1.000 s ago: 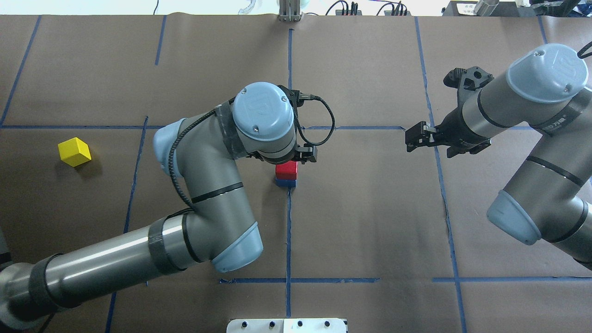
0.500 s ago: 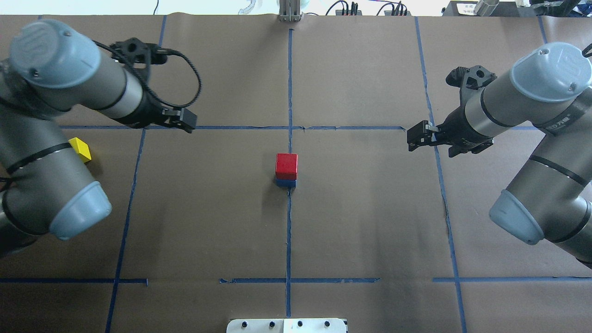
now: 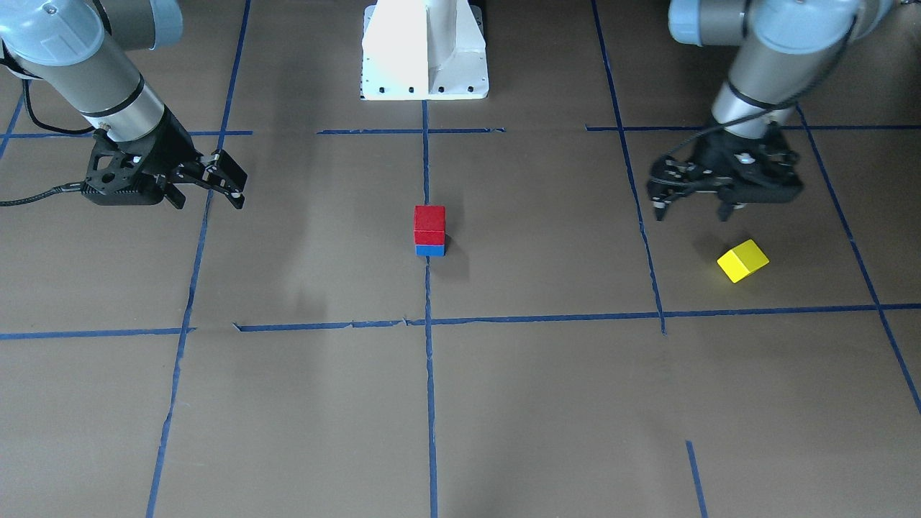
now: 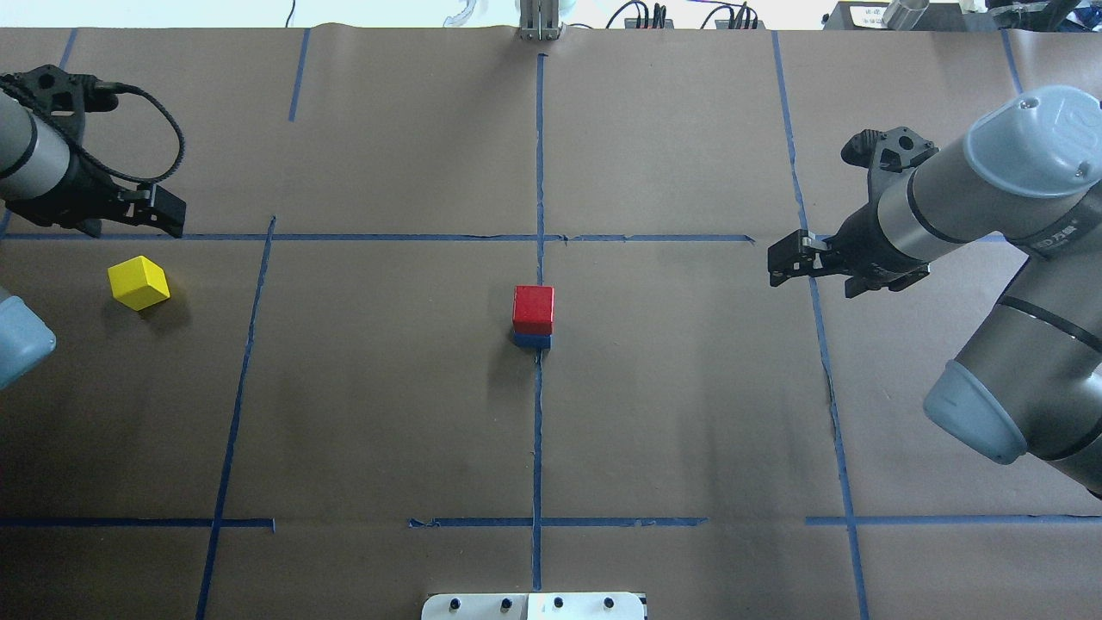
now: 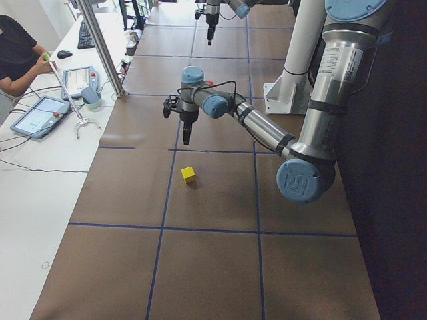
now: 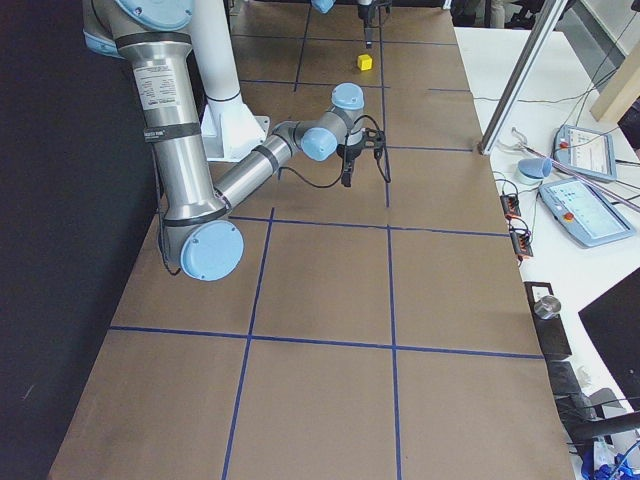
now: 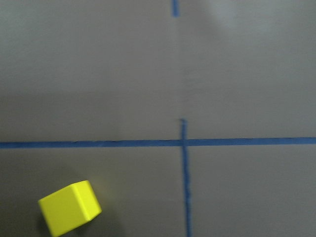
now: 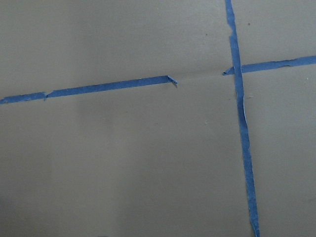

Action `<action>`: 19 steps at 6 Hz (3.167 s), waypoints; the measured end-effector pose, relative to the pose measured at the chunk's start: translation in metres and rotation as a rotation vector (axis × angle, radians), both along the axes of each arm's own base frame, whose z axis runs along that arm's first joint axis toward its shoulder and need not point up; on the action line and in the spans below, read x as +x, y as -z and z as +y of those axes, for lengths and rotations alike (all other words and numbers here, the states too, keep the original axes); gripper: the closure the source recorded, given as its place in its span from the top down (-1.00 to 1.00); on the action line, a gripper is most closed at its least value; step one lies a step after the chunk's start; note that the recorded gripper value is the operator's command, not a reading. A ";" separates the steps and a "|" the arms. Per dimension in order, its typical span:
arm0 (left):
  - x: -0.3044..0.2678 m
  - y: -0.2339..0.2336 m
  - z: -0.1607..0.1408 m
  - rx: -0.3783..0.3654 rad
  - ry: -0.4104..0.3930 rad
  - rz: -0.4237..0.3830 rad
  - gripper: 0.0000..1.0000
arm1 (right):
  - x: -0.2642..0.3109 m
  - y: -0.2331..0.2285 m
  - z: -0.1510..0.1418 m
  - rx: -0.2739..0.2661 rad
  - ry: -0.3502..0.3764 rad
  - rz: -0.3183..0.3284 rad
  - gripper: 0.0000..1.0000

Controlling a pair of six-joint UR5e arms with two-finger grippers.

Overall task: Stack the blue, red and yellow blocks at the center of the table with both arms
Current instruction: 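Move the left gripper back to the yellow cube, then grasp the yellow cube with the left gripper, then carry the yellow cube with the left gripper over the red cube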

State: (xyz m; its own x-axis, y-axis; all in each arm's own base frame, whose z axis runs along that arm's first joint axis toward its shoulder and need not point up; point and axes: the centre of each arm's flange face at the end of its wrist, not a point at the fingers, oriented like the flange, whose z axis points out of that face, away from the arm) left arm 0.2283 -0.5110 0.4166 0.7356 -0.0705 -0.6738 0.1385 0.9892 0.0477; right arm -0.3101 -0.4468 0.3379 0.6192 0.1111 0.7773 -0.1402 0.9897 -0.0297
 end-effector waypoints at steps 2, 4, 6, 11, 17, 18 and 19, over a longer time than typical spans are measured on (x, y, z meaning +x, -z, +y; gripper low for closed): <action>-0.014 -0.068 -0.011 -0.161 0.015 0.027 1.00 | 0.001 0.001 0.001 0.004 -0.005 0.002 1.00; -0.011 -0.098 -0.015 -0.253 0.082 0.036 1.00 | 0.003 0.004 0.002 0.008 -0.007 -0.002 1.00; -0.005 -0.124 -0.022 -0.270 0.154 0.091 1.00 | 0.003 0.005 0.003 0.010 -0.007 -0.003 1.00; 0.022 -0.140 -0.013 -0.304 0.147 0.098 0.99 | 0.003 0.006 0.003 0.012 -0.007 -0.004 1.00; 0.039 -0.143 -0.014 -0.275 0.118 0.103 -0.95 | 0.004 0.007 0.004 0.014 -0.007 -0.007 1.00; 0.043 -0.117 -0.021 -0.236 0.119 0.128 -0.95 | 0.005 0.008 0.005 0.016 -0.007 -0.009 1.00; 0.051 -0.072 -0.034 -0.178 0.117 0.171 -0.95 | 0.007 0.010 0.006 0.017 -0.005 -0.013 1.00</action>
